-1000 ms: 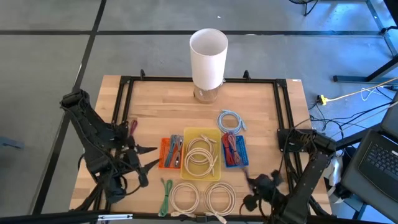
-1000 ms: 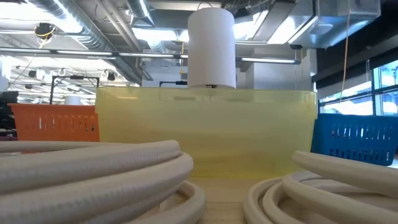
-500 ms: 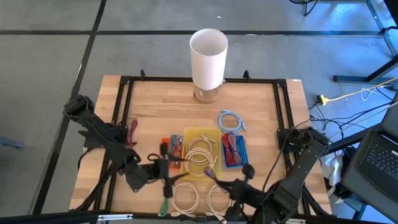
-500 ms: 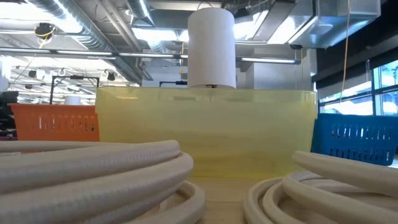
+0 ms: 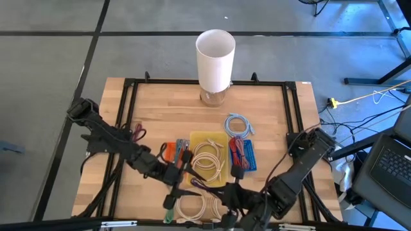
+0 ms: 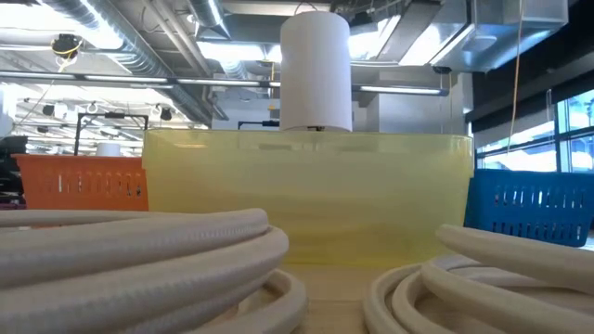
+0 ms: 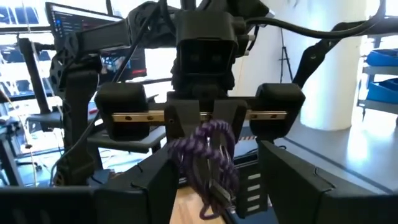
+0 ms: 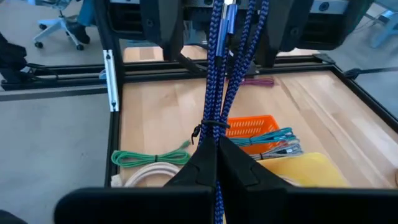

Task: Pick & Place USB Port
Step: Put the black and violet charger cable into the orange bin, then put the brown HDMI cable into the yellow bin

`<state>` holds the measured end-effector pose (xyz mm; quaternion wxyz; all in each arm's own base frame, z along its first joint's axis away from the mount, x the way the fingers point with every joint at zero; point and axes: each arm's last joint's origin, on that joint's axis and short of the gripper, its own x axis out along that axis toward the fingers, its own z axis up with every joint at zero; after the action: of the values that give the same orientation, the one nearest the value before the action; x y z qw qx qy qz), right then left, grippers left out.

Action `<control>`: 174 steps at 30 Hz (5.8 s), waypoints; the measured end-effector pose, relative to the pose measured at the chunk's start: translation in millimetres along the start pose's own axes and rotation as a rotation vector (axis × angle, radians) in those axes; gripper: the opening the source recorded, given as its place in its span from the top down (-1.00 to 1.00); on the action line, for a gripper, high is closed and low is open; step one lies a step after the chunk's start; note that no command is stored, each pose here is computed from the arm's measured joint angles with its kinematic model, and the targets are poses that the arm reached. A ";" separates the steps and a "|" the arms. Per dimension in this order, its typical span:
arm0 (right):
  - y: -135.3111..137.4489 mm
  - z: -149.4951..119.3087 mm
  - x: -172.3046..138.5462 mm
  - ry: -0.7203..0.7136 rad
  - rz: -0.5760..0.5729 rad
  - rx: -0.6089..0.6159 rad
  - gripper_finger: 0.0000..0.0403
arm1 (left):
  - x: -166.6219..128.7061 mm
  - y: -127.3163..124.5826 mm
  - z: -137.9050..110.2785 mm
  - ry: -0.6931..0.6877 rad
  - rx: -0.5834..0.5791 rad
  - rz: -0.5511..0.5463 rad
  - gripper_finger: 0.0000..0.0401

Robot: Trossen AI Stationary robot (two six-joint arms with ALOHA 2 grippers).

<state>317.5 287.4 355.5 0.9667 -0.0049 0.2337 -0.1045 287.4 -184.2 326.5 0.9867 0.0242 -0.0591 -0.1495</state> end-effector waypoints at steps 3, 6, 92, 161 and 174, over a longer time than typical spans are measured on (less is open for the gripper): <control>-2.0 1.1 2.2 0.002 -0.005 -0.002 1.00 | 0.3 1.2 -0.4 0.003 0.011 0.004 0.02; -1.8 1.0 2.1 0.002 -0.003 -0.012 1.00 | 0.0 0.1 -1.6 0.017 0.042 0.002 0.28; -95.3 -133.2 -14.3 0.782 -0.570 0.143 0.59 | -81.4 57.2 -145.3 0.928 -0.930 1.172 0.87; 6.5 -170.7 5.0 0.763 -0.020 0.510 0.46 | -138.6 -44.1 -87.4 0.611 -0.774 0.770 0.00; -4.5 -177.9 56.9 0.852 -0.071 0.563 -0.20 | -138.5 -43.7 -87.1 0.608 -0.737 0.763 0.01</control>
<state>285.5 278.3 171.7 0.7451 0.2910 0.5696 -0.1890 154.1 -182.1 222.1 0.8868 -0.3001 0.2762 0.2173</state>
